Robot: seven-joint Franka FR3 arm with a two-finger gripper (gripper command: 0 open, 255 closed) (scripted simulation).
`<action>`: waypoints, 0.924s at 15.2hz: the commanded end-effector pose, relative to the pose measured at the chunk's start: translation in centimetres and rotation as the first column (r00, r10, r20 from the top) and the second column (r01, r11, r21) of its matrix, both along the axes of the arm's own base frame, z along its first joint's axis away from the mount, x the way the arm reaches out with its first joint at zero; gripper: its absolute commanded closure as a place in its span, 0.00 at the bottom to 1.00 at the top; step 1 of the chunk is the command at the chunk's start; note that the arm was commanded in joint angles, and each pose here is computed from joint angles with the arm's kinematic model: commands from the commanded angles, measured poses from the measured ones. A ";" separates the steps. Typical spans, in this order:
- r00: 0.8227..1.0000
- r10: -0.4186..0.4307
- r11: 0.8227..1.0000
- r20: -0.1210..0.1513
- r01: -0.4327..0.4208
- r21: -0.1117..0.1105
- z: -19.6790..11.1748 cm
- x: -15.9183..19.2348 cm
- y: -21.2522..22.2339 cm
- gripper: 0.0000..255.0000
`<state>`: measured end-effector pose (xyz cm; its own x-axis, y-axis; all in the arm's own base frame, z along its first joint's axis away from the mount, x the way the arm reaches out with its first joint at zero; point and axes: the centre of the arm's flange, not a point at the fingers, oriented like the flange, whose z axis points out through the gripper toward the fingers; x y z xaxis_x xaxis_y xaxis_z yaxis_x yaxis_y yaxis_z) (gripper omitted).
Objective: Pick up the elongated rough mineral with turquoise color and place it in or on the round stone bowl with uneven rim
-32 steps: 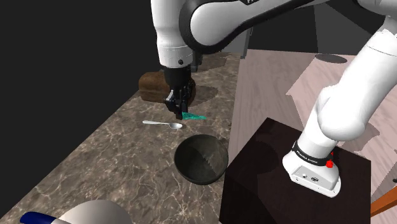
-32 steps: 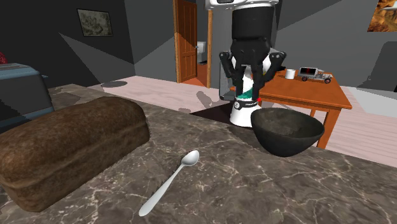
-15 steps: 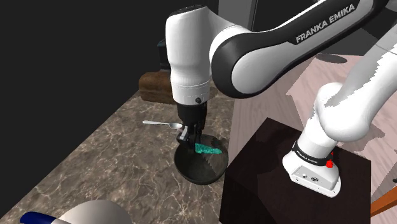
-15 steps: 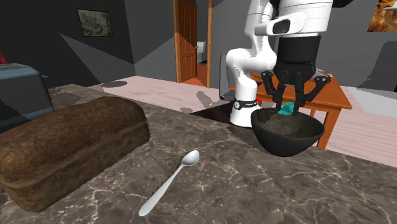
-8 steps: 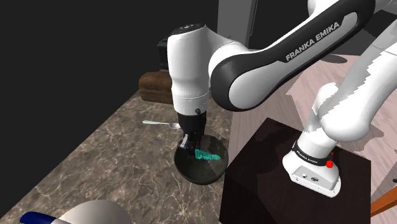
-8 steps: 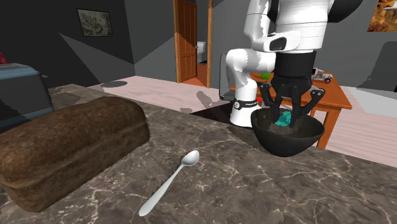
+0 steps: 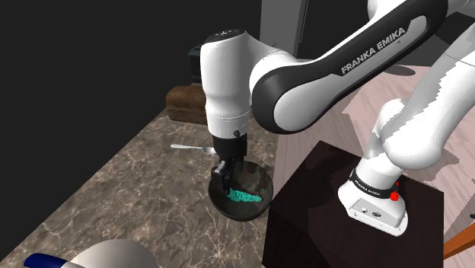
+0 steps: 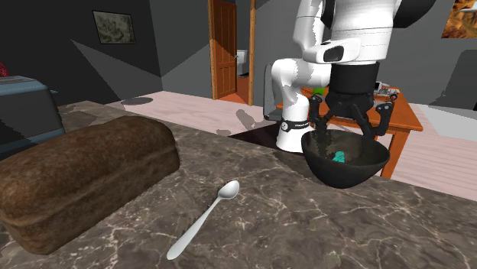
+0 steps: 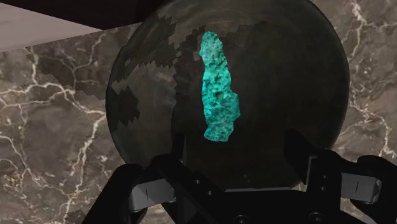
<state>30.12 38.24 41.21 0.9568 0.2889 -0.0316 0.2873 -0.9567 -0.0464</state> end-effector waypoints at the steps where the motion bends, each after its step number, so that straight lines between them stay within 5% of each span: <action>1: 1.000 0.000 1.000 0.000 0.000 0.000 0.0 0.0 0.0 0.00; 4: 1.000 0.000 1.000 0.000 0.000 0.000 0.0 0.0 0.0 0.00; 8: 1.000 0.000 1.000 0.000 0.000 0.000 5.0 0.2 -0.2 0.00; 14: 1.000 0.000 1.000 0.000 0.000 0.000 5.0 0.2 -0.2 0.00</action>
<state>30.34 38.06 46.18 0.9569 0.2889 -0.0315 0.2873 -0.9567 -0.0465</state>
